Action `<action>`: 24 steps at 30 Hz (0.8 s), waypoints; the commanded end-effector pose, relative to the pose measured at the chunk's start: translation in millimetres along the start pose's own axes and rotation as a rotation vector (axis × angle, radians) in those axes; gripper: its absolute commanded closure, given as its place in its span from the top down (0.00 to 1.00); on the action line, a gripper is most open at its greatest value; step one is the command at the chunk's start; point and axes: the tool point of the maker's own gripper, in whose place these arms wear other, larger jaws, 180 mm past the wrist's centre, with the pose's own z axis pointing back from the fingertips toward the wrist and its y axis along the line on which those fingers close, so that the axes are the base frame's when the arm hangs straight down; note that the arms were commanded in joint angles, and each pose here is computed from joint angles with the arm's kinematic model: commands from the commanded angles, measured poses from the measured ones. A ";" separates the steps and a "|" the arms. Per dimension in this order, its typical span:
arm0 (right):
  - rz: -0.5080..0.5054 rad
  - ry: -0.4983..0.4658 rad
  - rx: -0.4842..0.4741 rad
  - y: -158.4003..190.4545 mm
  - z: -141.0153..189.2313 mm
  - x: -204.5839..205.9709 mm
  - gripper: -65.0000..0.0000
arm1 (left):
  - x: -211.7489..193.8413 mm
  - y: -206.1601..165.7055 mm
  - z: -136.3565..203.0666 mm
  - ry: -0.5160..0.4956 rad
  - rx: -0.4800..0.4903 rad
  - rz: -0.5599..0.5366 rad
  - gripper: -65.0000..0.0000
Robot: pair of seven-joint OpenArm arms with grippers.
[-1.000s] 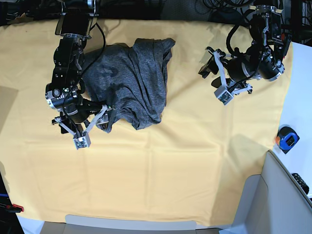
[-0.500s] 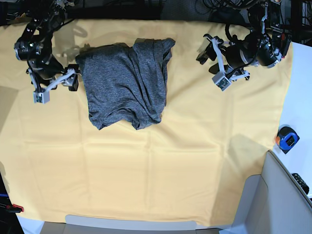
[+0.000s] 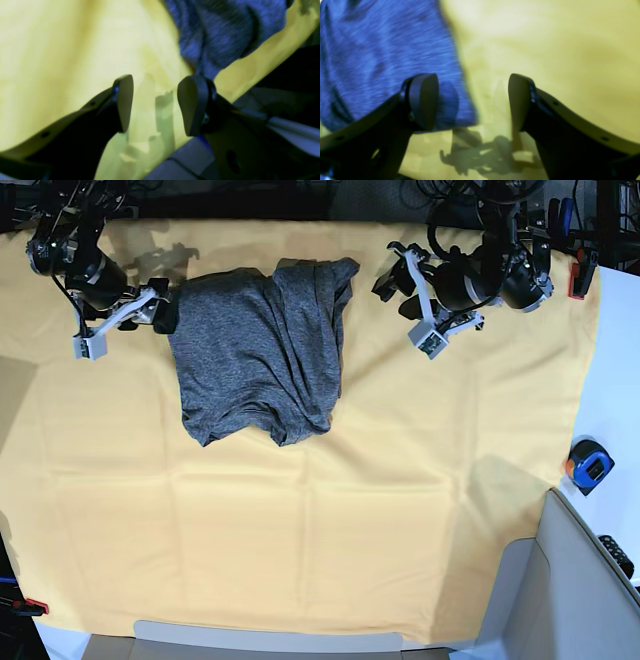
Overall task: Fold the T-shirt properly
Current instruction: 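Grasp the shirt's edges with both grippers at opposite sides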
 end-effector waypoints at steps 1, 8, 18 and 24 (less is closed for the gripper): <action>0.017 -0.025 0.008 1.6 1.3 7.6 0.63 | 14.0 -6.8 1.0 -0.049 -0.018 -0.014 0.48; 0.016 -0.016 0.021 4.4 -2.7 6.3 0.63 | 30.2 -20.9 -5.7 -0.103 -0.054 0.009 0.52; 0.022 -0.012 0.016 2.4 -1.6 5.9 0.63 | 37.0 -80.4 -27.5 -0.081 -0.213 -0.070 0.56; 0.020 -0.008 0.015 2.1 -1.4 4.0 0.63 | 34.7 -89.5 -31.9 -0.065 -0.237 -0.082 0.56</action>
